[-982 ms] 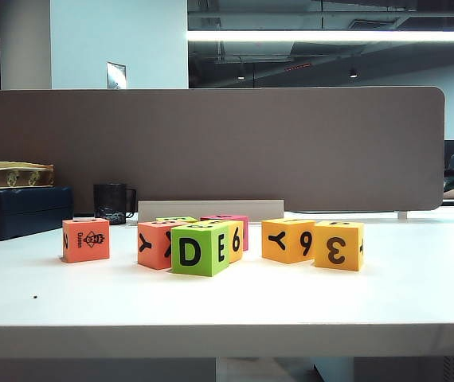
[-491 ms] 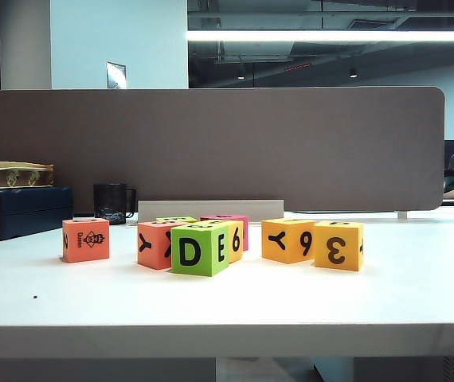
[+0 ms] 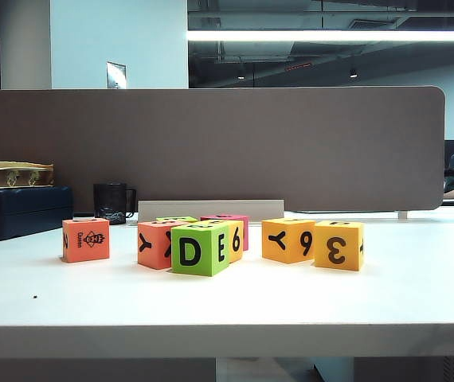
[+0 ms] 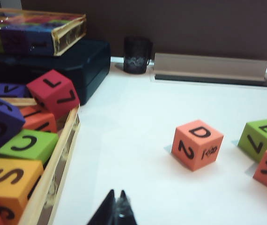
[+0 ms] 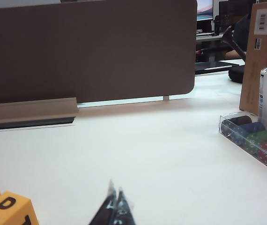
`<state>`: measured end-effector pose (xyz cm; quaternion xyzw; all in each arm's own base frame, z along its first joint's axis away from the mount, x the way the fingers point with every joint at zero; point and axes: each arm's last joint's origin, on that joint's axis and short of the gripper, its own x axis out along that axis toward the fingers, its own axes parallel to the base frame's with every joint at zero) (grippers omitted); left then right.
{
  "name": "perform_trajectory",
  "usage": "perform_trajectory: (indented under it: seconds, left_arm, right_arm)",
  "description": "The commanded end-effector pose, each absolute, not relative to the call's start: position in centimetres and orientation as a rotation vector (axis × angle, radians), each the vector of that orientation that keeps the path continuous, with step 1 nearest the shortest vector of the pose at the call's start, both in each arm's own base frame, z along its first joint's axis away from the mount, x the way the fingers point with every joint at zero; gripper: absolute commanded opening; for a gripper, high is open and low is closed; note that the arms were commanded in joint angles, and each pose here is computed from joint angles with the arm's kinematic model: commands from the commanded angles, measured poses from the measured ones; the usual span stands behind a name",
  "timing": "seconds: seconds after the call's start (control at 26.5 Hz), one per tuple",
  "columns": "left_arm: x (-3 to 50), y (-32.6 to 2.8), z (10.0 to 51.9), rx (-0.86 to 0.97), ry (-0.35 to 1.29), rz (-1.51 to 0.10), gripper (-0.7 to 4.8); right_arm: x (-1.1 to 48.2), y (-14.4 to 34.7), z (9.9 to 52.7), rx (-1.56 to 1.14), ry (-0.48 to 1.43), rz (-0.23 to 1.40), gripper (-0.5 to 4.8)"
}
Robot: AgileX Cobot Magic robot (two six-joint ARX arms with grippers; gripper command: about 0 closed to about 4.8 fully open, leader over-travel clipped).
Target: Select the appropriate blocks from the scattered letter blocks on the table and arrange them in a row to spell out "DEEP".
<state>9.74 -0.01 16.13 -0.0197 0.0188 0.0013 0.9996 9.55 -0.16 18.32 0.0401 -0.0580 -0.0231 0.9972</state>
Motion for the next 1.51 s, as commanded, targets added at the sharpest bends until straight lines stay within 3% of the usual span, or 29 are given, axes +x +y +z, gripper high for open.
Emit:
perform_trajectory:
  seconds: [0.04, 0.34, 0.87, 1.17, 1.51]
  left_arm:
    - [9.7, 0.0, 16.1, -0.042, 0.05, 0.01, -0.03]
    - [9.7, 0.0, 16.0, -0.087, 0.059, 0.011, -0.03]
    - [9.7, 0.0, 15.9, -0.087, 0.066, 0.011, -0.03]
    - [9.7, 0.0, 15.9, -0.148, 0.065, 0.012, -0.03]
    - [9.7, 0.0, 15.9, -0.15, 0.065, 0.008, -0.03]
  right_arm:
    - [9.1, -0.2, 19.6, 0.086, -0.148, -0.045, -0.06]
    - [7.7, -0.2, 23.4, 0.085, -0.171, -0.049, -0.06]
    - [7.6, -0.1, 26.3, 0.081, -0.113, -0.041, -0.06]
    - [9.3, 0.0, 29.5, 0.078, -0.04, -0.013, -0.06]
    - [12.8, 0.4, 32.7, 0.082, 0.066, 0.125, -0.06]
